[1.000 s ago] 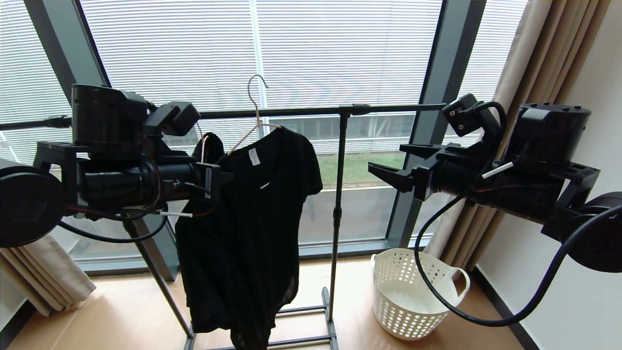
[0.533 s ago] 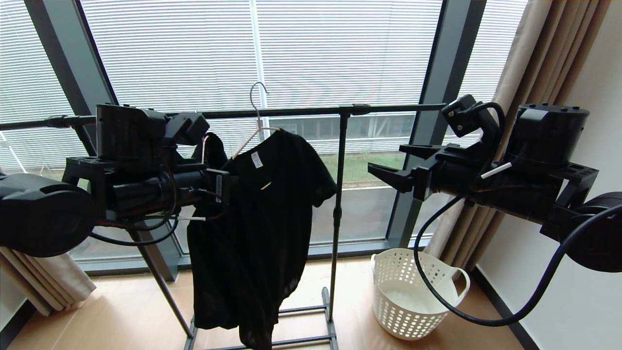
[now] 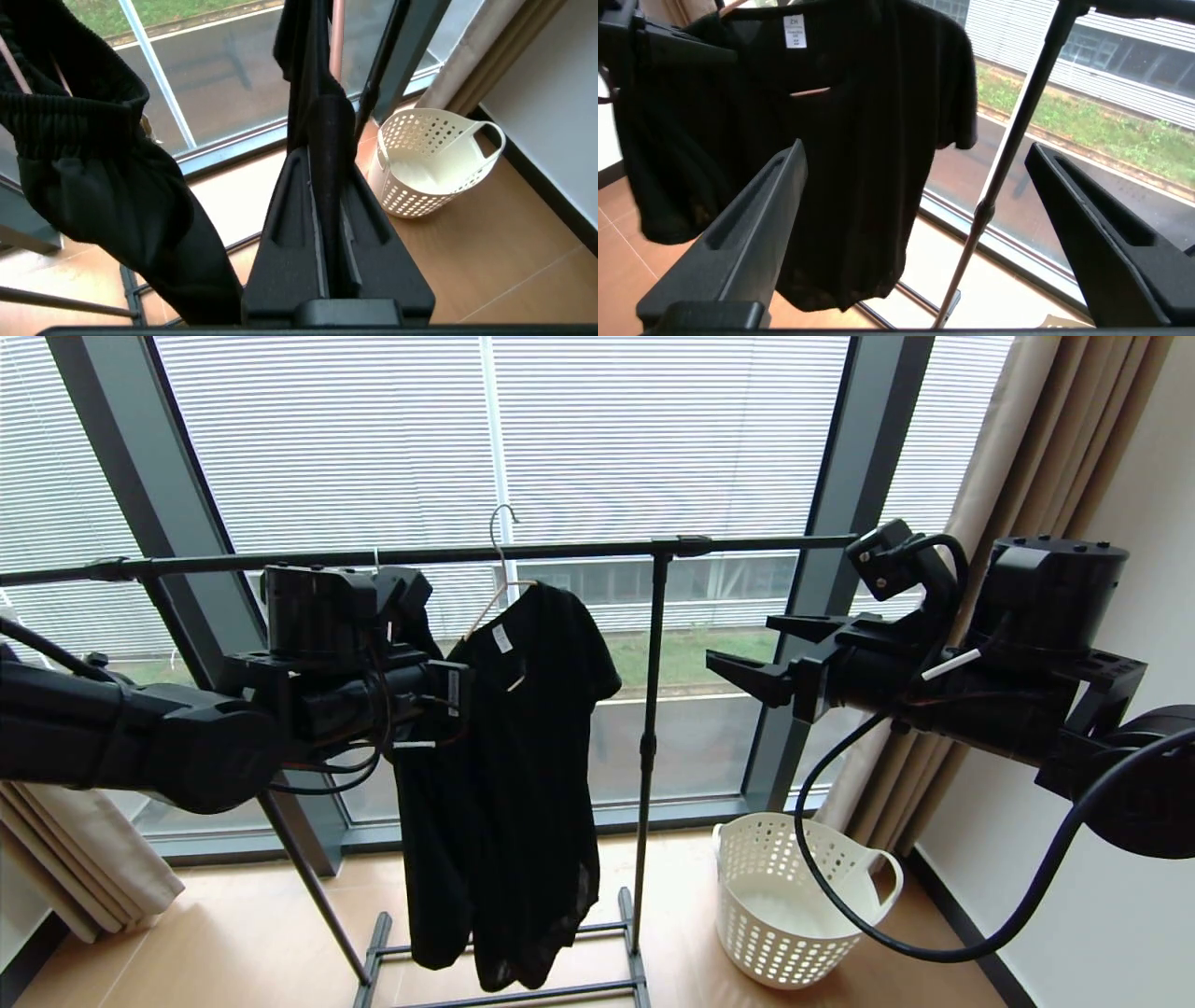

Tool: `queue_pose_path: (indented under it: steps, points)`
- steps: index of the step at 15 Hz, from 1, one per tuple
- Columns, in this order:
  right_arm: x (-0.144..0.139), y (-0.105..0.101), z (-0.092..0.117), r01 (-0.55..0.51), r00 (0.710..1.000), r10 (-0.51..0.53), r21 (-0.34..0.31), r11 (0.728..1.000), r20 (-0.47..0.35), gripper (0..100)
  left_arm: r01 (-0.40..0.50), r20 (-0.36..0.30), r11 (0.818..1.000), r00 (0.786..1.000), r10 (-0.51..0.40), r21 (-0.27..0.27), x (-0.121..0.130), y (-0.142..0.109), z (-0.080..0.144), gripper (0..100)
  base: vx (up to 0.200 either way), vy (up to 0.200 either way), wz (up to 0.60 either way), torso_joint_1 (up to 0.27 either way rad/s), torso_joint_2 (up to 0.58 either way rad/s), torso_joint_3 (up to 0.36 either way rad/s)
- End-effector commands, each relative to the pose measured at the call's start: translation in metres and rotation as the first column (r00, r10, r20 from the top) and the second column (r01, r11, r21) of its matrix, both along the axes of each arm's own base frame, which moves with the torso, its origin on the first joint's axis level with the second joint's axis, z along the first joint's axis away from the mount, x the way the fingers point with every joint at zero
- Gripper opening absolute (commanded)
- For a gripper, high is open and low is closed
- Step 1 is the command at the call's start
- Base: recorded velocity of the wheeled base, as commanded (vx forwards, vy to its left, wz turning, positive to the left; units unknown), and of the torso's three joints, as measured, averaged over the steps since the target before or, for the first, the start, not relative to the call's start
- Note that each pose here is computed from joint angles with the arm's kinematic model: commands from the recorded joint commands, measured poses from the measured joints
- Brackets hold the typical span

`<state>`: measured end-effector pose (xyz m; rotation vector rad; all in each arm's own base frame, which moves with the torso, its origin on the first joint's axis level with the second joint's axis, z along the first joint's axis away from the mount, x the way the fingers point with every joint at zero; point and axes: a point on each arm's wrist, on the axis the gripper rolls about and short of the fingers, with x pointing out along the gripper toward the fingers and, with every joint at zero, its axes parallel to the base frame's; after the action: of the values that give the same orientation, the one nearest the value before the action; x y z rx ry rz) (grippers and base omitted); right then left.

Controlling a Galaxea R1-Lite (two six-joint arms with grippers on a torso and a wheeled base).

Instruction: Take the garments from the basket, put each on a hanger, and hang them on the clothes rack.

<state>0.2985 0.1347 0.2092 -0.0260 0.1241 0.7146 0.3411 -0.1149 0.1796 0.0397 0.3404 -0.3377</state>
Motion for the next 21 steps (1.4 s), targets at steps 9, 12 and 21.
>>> queue_pose_path:
  steps: [9,12,21]
  points:
    - [0.003,0.002,-0.006,-0.003,1.0,0.003,-0.01,1.0,-0.014,100,-0.052,-0.011,0.998,0.999,0.051,-0.026,0.063,-0.005,-0.028,0,0.0,0.0,0.0,0.0,0.0,0.0]
    - [0.003,0.002,-0.006,-0.003,1.0,0.003,-0.012,1.0,-0.011,100,-0.066,-0.002,0.997,0.998,0.066,-0.028,0.073,-0.003,-0.03,0,0.0,0.0,0.0,0.0,0.0,0.0]
    - [0.004,0.003,-0.012,-0.007,1.0,0.006,-0.031,0.999,-0.021,100,-0.085,0.003,0.995,0.996,0.085,-0.051,0.104,-0.007,-0.047,0,0.0,0.0,0.0,0.0,0.0,0.0]
